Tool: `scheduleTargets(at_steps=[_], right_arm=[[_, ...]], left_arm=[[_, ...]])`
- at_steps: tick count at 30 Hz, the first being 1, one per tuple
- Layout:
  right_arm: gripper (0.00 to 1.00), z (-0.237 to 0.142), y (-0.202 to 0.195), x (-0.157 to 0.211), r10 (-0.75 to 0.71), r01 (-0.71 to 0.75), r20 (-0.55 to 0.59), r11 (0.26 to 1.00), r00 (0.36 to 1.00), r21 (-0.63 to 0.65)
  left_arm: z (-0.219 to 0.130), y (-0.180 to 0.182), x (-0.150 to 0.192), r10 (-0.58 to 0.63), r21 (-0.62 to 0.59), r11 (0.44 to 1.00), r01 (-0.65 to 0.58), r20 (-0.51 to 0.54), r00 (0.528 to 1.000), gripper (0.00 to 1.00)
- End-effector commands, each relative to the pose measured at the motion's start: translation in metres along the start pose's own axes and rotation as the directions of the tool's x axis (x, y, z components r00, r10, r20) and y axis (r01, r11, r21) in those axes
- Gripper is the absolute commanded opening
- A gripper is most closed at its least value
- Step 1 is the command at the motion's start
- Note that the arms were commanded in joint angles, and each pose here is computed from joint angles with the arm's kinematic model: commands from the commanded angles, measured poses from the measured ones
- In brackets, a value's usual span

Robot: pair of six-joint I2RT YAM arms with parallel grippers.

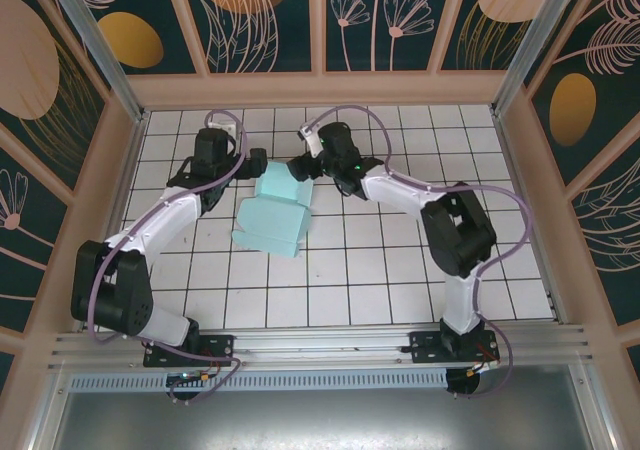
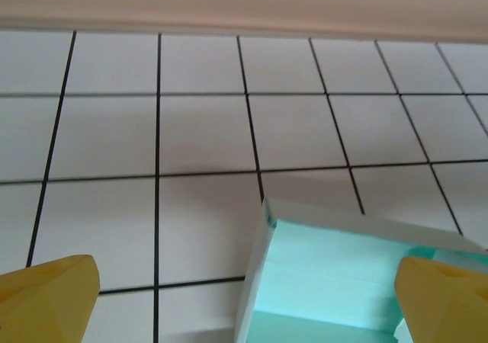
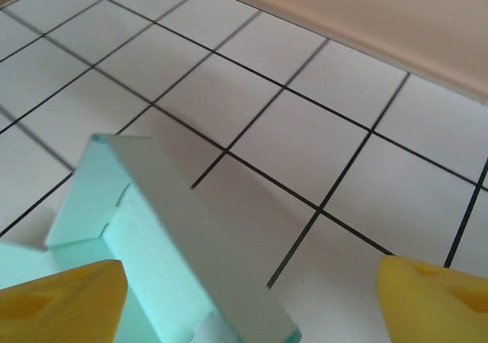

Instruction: Fold the paper box

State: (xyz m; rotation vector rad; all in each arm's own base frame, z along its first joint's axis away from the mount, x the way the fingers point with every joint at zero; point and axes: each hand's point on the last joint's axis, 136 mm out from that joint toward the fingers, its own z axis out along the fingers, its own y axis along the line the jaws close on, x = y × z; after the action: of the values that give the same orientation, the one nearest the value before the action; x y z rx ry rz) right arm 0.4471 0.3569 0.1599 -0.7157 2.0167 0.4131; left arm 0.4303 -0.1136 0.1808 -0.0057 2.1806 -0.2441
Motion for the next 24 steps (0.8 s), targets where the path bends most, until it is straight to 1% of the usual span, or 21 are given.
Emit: scheduleTargets(at_steps=[1, 4, 6, 9, 11, 12, 14, 16, 18, 20, 24], right_arm=[[0.84, 0.004, -0.033, 0.006, 0.142, -0.136, -0.06, 0.986, 0.988, 0.095], [0.83, 0.003, -0.036, 0.02, 0.266, -0.256, -0.091, 0.961, 0.96, 0.106], [0.81, 0.004, -0.031, 0.034, 0.371, -0.359, -0.137, 0.928, 0.919, 0.1], [0.76, 0.001, -0.023, 0.053, 0.463, -0.451, -0.177, 0.886, 0.868, 0.106], [0.72, -0.001, -0.017, 0.059, 0.492, -0.483, -0.183, 0.871, 0.851, 0.095], [0.7, -0.002, -0.013, 0.062, 0.501, -0.494, -0.187, 0.865, 0.845, 0.084], [0.7, 0.0, -0.005, 0.067, 0.502, -0.5, -0.202, 0.864, 0.841, 0.063], [0.7, 0.0, -0.001, 0.066, 0.483, -0.483, -0.203, 0.874, 0.852, 0.05], [0.72, 0.0, 0.0, 0.059, 0.443, -0.445, -0.189, 0.895, 0.877, 0.031], [0.72, -0.001, -0.005, 0.052, 0.42, -0.42, -0.167, 0.907, 0.892, 0.04], [0.74, -0.004, -0.013, 0.037, 0.388, -0.386, -0.136, 0.922, 0.912, 0.045]], left_arm=[[0.01, 0.007, -0.002, -0.059, -0.019, 0.998, 0.06, 0.029, 0.998, 0.99], [0.03, 0.007, 0.016, -0.087, -0.002, 0.996, 0.088, -0.048, 0.995, 0.98], [0.044, 0.003, 0.026, -0.101, 0.024, 0.994, 0.104, -0.103, 0.989, 0.95], [0.065, -0.007, 0.043, -0.108, 0.07, 0.99, 0.123, -0.189, 0.976, 0.9], [0.075, -0.011, 0.052, -0.109, 0.089, 0.987, 0.132, -0.227, 0.968, 0.87], [0.079, -0.012, 0.055, -0.107, 0.095, 0.987, 0.133, -0.238, 0.965, 0.86], [0.084, -0.014, 0.061, -0.1, 0.108, 0.985, 0.132, -0.26, 0.96, 0.85], [0.087, -0.016, 0.066, -0.09, 0.12, 0.984, 0.128, -0.28, 0.956, 0.84], [0.088, -0.019, 0.068, -0.08, 0.141, 0.982, 0.125, -0.288, 0.954, 0.83], [0.088, -0.022, 0.067, -0.069, 0.156, 0.981, 0.118, -0.29, 0.954, 0.8], [0.097, -0.024, 0.073, -0.031, 0.161, 0.983, 0.091, -0.343, 0.939, 0.73]])
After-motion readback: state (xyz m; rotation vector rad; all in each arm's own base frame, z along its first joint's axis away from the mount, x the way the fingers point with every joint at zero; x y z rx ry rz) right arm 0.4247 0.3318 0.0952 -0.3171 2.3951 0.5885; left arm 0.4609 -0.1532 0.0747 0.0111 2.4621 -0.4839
